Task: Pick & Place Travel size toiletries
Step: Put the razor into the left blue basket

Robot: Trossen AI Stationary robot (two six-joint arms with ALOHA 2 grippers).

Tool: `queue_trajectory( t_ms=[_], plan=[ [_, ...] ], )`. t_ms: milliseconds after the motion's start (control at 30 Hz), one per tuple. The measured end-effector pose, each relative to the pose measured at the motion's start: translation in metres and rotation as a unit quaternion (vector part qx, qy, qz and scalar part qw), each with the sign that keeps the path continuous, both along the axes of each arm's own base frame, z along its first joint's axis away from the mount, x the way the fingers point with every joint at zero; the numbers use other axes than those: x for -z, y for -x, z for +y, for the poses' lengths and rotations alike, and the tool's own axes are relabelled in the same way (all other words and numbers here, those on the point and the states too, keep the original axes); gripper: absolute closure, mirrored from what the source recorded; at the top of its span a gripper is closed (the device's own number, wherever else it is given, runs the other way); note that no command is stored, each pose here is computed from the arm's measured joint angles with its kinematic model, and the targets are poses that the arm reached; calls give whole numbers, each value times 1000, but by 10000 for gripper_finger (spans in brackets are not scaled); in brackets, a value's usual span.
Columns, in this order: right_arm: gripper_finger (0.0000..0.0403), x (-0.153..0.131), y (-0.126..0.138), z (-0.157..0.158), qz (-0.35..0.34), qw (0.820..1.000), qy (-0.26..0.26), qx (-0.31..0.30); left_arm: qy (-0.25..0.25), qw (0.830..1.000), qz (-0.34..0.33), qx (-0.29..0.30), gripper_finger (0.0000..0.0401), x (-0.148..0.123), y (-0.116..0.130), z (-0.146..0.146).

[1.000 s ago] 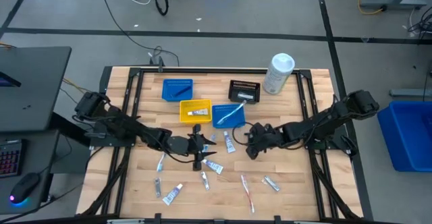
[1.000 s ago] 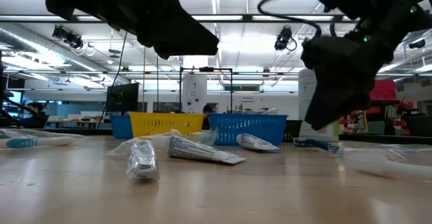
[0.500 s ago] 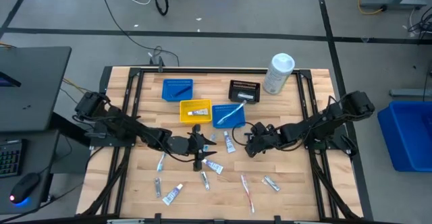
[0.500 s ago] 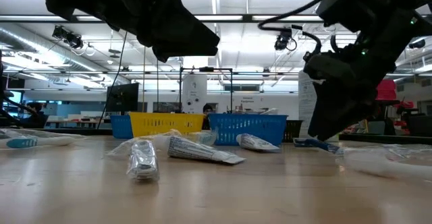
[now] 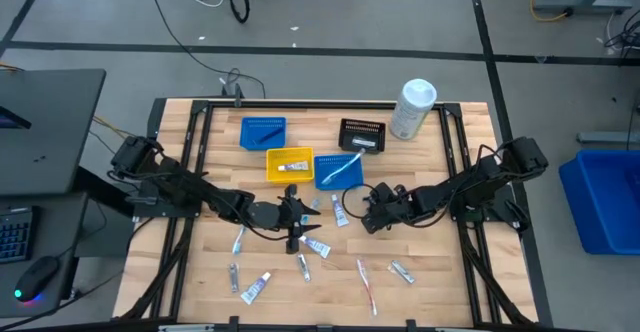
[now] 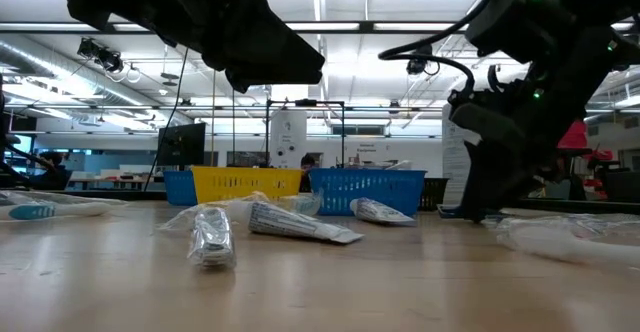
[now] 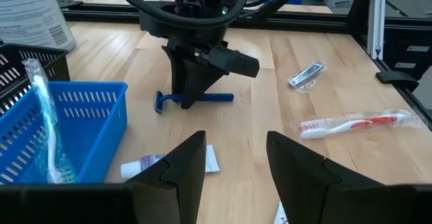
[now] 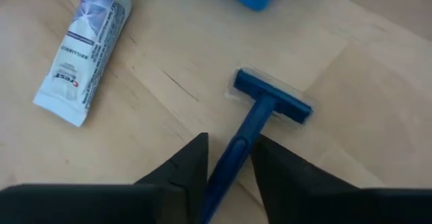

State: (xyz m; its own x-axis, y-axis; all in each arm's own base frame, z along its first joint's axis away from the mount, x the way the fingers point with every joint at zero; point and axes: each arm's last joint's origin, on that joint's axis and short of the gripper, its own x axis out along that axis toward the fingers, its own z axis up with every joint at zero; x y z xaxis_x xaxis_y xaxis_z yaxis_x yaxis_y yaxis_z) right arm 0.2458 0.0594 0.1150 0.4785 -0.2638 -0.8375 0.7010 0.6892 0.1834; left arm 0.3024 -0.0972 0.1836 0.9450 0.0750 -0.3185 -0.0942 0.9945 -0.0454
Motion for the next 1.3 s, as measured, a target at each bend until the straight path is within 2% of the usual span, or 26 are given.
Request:
queue_trajectory(
  t_ms=[233,367,500,667,800,900,1100,1200,1300],
  plan=[
    [348,0,-1,0,-4,1000,-1,0,0,1000,0,0,236,0,0,0],
    [357,-3,-3,3,-10,1000,-12,-8,0,1000,0,0,236,0,0,0],
    [358,-19,-7,9,-39,999,-18,-34,0,1000,0,0,236,0,0,0],
    [359,-48,-12,13,-88,993,18,-72,0,1000,0,0,236,0,0,0],
    [360,-73,-17,13,-121,984,83,-104,9,1000,-3,-5,236,0,0,0],
    [360,-93,-24,11,-179,965,158,-111,20,1000,-7,-15,236,-1,0,1],
    [355,-131,-40,6,-300,899,282,-148,45,996,-29,-64,236,-4,-1,3],
    [354,-139,-44,4,-332,876,295,-189,61,994,-55,-75,236,-8,-2,3],
    [353,-140,-46,4,-347,865,285,-224,51,993,-75,-69,236,-13,-4,4]
  ],
)
